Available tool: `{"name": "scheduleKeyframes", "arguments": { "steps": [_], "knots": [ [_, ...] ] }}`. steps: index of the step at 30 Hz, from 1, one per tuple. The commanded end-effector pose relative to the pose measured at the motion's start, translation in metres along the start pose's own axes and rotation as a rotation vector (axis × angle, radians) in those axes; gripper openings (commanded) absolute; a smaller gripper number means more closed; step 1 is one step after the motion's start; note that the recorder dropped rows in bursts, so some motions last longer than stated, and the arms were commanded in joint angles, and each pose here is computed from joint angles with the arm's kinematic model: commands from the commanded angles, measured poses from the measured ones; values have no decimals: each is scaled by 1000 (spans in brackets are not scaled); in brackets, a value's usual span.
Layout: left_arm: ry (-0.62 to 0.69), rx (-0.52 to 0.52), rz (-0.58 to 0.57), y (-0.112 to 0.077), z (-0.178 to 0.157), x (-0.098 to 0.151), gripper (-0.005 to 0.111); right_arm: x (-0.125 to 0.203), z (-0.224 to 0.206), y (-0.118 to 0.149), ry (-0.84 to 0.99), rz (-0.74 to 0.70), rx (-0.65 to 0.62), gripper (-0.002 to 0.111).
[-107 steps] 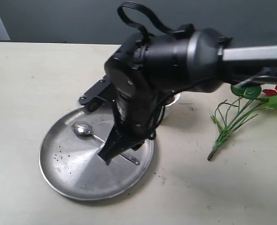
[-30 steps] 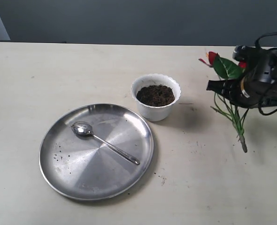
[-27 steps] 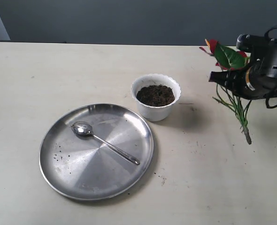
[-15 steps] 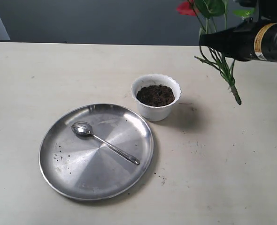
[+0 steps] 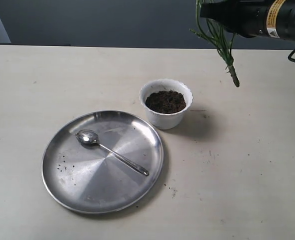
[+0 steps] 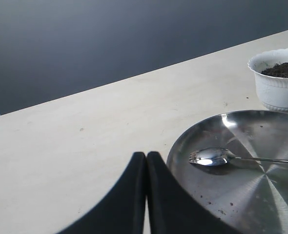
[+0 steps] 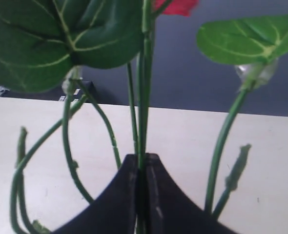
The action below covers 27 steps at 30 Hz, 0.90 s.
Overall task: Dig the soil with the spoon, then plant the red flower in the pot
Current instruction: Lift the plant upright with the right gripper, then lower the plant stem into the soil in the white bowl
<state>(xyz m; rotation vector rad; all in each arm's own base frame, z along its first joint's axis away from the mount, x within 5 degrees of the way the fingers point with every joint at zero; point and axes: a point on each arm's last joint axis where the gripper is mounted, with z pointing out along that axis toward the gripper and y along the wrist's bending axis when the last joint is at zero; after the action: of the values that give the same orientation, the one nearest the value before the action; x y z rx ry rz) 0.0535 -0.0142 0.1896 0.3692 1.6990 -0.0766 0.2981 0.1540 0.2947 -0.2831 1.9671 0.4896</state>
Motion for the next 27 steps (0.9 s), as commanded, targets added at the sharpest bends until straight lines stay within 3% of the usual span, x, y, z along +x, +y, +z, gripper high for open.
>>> {"name": "scheduleKeyframes", "arguments": {
  "steps": [1,11,21,25,27],
  "knots": [
    [-17,4,-7,0,0,-2,0,-8,-20,18,-34,-56,11,0],
    [-17,4,-7,0,0,-2,0,-9,-73,86,-101,-148,-183,0],
    [-17,4,-7,0,0,-2,0,28,-85,98,-36,-347,-264,0],
    [-17,4,-7,0,0,-2,0,44,-89,111,-103,-547,-463,0],
    [-17,4,-7,0,0,-2,0,47,-92,115,-199,-515,-535,0]
  ]
}}
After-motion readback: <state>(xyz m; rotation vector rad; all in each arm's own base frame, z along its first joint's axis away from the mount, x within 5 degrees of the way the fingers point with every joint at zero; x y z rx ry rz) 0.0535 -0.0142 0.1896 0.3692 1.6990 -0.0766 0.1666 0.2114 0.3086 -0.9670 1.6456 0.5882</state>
